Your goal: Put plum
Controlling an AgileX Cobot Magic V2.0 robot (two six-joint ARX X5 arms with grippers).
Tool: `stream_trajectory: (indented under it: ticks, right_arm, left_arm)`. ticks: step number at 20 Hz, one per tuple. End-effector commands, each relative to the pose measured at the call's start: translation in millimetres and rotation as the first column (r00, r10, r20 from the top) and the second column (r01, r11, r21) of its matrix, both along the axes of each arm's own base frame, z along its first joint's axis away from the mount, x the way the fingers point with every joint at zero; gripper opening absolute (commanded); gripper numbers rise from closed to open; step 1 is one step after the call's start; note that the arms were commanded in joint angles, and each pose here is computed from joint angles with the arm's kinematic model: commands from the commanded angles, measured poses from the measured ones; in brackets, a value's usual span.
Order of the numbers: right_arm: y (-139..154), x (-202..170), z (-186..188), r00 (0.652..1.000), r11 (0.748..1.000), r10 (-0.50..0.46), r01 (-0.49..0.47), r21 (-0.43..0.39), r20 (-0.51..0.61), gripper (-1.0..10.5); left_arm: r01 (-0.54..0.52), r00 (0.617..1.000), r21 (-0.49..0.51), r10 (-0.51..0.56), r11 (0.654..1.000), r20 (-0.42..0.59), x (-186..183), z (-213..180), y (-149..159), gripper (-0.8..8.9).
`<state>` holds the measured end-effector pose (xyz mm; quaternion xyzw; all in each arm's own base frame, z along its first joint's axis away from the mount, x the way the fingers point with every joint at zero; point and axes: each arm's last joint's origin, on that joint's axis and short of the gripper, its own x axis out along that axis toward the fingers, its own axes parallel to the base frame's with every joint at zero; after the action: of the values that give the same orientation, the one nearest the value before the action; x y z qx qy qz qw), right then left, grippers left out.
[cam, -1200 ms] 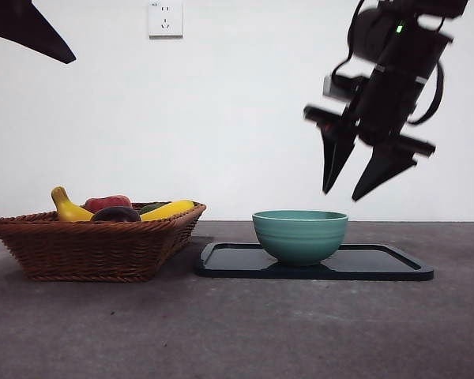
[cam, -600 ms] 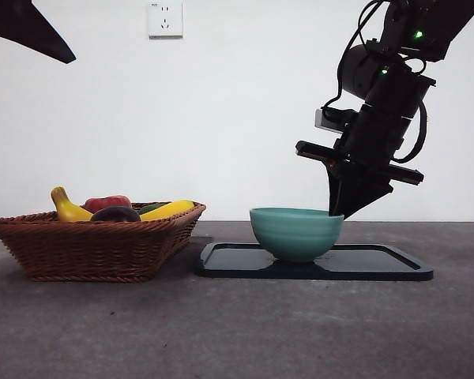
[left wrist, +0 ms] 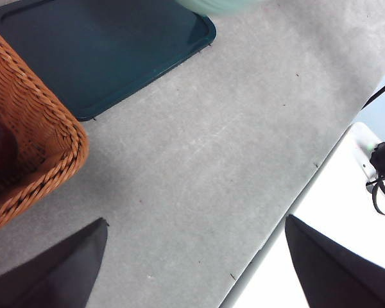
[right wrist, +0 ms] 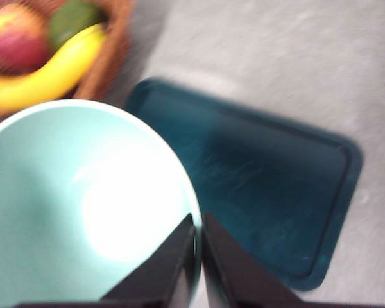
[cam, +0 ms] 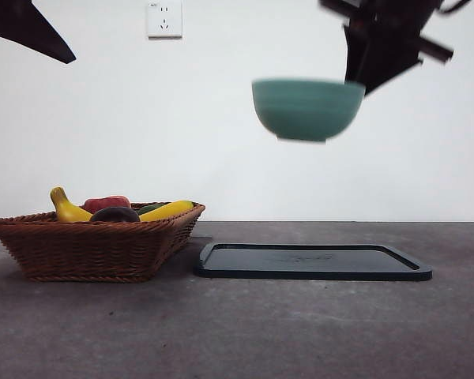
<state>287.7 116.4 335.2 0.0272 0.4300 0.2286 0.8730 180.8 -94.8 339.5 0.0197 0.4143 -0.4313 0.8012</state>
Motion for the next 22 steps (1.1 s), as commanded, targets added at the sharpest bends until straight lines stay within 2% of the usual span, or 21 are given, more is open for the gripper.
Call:
stream_trajectory:
  ticks: [1, 4, 9, 16, 22]
  right_arm:
    - [7.3, -20.6, 10.9, 0.997, 0.998, 0.062, -0.062, 0.001, 0.036, 0.0]
    - [12.7, -48.1, 4.3, 0.993, 0.993, 0.116, -0.116, -0.007, 0.034, 0.0]
    - [22.2, -79.3, -43.1, 0.985, 0.985, 0.171, -0.171, -0.027, -0.029, 0.0]
    - [34.2, -90.0, -109.6, 0.980, 0.983, 0.173, -0.179, -0.048, -0.099, 0.0]
    - [39.1, -82.8, -134.6, 0.976, 0.981, 0.159, -0.173, -0.092, -0.146, 0.0]
  left_arm:
    - [0.009, 1.000, -0.010, -0.009, 1.000, 0.010, 0.9, 2.6, -2.0, 4.33]
    - [0.009, 1.000, -0.010, -0.009, 1.000, 0.009, 0.9, 2.6, -2.0, 4.34]
    - [0.009, 1.000, -0.010, -0.009, 1.000, 0.009, 0.9, 2.6, -2.0, 4.33]
    - [0.009, 1.000, -0.009, -0.009, 1.000, 0.008, 0.8, 2.5, -2.0, 4.33]
    - [0.009, 1.000, -0.009, -0.009, 1.000, 0.008, 0.8, 2.5, -2.0, 4.34]
